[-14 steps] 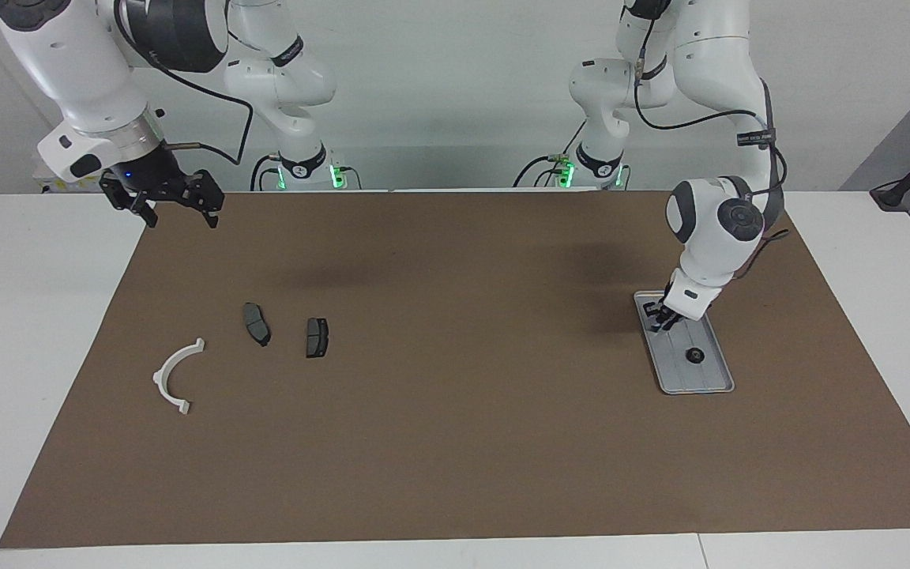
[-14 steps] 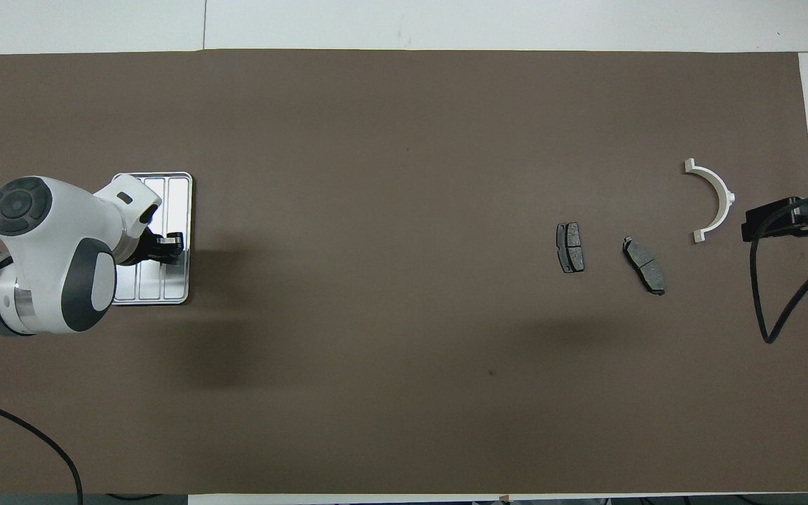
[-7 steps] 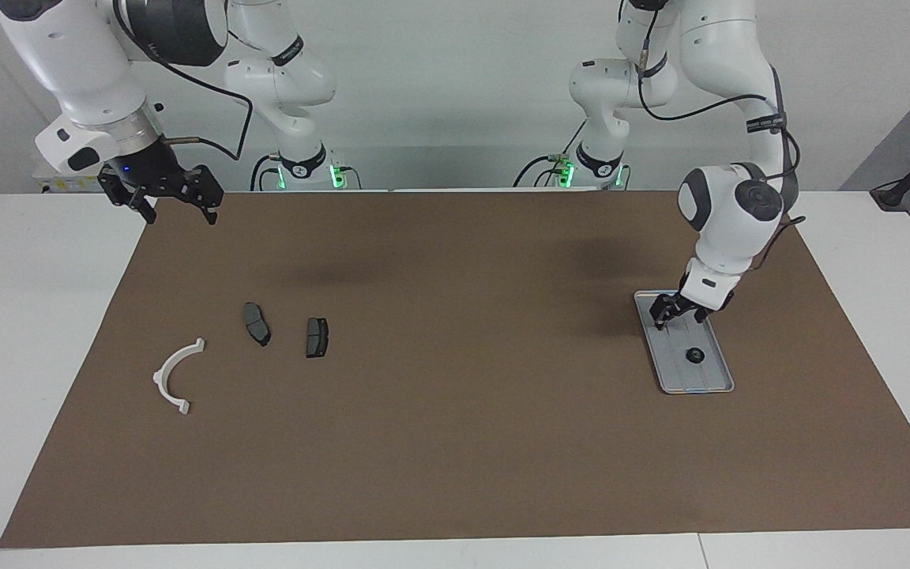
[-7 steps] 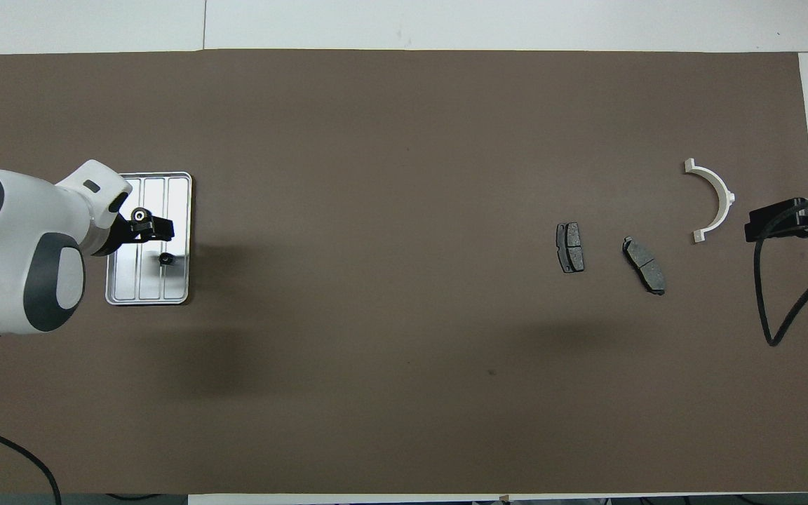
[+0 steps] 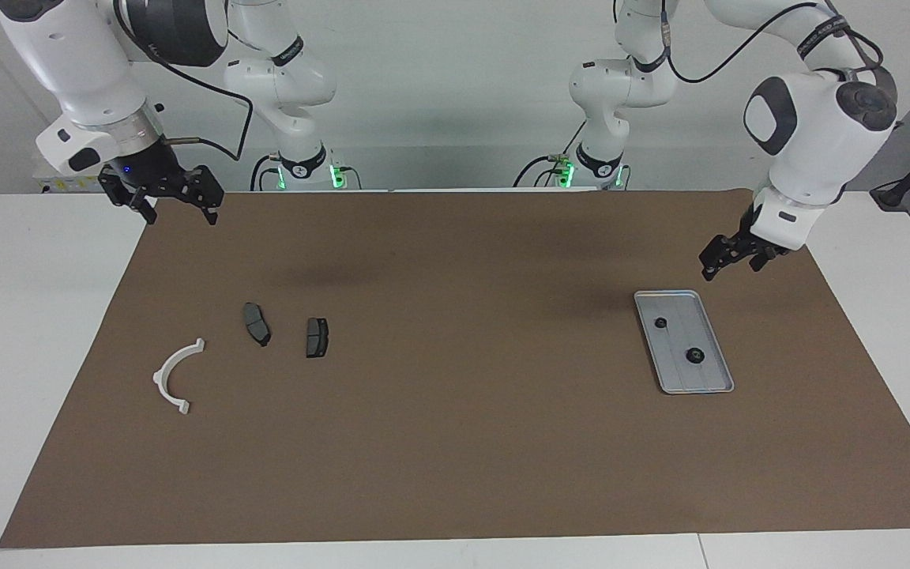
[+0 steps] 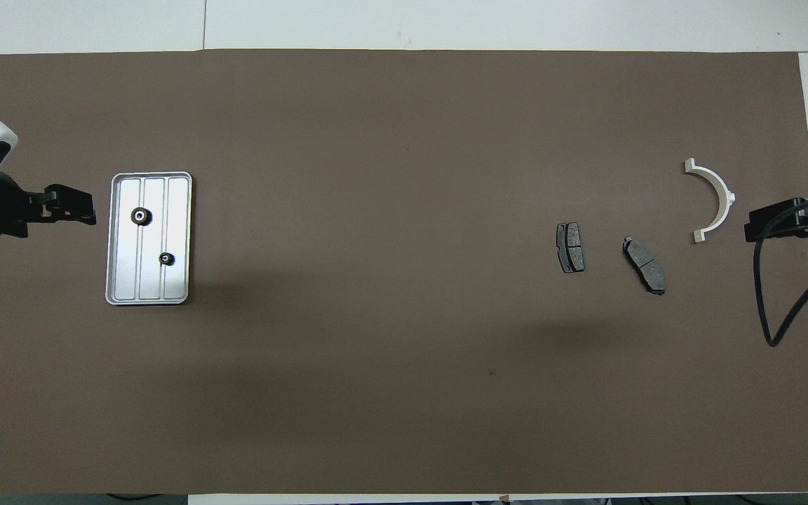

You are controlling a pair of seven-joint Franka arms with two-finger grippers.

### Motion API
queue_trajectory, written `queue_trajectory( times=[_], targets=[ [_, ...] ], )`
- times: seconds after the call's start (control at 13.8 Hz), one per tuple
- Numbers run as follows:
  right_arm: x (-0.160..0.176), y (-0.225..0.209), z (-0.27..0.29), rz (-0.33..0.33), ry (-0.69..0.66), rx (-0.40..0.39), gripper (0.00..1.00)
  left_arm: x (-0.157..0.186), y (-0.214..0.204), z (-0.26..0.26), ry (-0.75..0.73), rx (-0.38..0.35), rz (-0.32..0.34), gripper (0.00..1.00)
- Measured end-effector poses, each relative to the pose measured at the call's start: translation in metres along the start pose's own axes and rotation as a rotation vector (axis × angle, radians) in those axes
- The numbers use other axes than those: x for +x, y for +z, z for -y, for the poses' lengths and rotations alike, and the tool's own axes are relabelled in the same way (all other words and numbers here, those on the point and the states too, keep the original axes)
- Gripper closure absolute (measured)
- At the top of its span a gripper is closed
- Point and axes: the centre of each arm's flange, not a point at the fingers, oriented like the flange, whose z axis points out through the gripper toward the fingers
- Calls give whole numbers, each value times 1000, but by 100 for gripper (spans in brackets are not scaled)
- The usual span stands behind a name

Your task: Pick bearing gear from pile to tray

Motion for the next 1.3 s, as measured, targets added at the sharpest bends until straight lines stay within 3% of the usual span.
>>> queue_trajectory(
  times=[0.22,0.72,1.3],
  targets=[
    [0,0,0,0,0,0,0,-14,-34,4,-2,-3,7,0],
    [0,2,2,4,-3,0,0,0,-17,-11,26,2,31,0],
    [2,1,3,-12,2,-1,0,0,-28,-10,22,-3,64,0]
  ],
)
